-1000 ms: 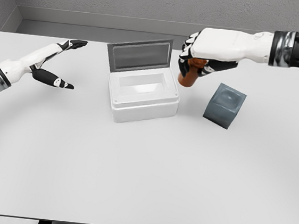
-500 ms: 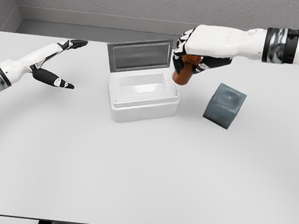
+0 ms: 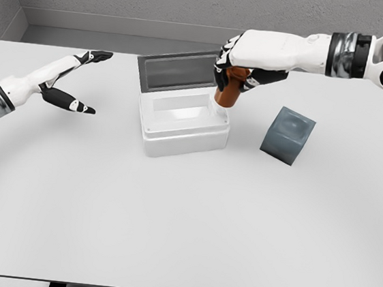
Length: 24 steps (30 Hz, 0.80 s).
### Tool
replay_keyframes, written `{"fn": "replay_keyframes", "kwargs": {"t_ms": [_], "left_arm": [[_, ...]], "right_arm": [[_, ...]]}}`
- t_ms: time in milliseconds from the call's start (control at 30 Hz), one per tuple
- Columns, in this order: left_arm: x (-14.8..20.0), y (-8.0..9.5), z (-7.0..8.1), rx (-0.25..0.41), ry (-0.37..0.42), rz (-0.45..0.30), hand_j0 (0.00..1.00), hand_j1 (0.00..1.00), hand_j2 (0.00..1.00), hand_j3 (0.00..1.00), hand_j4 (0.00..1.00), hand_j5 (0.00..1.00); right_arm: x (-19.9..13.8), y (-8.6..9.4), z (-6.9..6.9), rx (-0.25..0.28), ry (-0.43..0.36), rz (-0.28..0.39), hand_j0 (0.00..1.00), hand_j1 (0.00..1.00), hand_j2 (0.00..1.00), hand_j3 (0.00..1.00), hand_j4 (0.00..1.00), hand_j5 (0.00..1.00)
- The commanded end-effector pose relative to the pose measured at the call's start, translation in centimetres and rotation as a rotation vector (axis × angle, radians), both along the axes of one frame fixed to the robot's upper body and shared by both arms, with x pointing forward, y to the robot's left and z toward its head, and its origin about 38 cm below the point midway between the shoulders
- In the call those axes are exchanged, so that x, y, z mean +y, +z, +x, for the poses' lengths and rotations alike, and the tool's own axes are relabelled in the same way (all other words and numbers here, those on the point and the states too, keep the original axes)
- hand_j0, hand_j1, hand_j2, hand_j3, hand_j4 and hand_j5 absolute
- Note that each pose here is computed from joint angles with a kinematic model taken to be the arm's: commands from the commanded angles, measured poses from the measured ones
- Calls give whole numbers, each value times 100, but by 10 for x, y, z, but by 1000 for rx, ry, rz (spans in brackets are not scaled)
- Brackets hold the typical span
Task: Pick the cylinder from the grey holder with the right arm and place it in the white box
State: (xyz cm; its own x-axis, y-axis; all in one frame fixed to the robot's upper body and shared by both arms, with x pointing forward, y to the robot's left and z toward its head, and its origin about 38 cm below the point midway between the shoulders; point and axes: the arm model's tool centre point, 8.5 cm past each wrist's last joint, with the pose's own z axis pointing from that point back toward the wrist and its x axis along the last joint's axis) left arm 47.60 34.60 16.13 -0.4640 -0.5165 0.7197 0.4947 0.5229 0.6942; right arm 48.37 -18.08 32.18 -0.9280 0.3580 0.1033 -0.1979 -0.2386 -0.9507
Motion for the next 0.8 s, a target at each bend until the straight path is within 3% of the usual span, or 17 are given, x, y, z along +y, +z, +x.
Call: {"fn": "replay_keyframes", "kwargs": {"t_ms": [0,767], "left_arm": [[1,1,0,1,3,-7,100,100,100,100,100,100],[0,1,0,1,1,-7,100,100,100,100,100,100]], "right_arm": [[-3,0,3,6,-15,12,38,38,38,38,38,38],[16,-15,21,56,-36,37,38,38,38,38,38,38]]}}
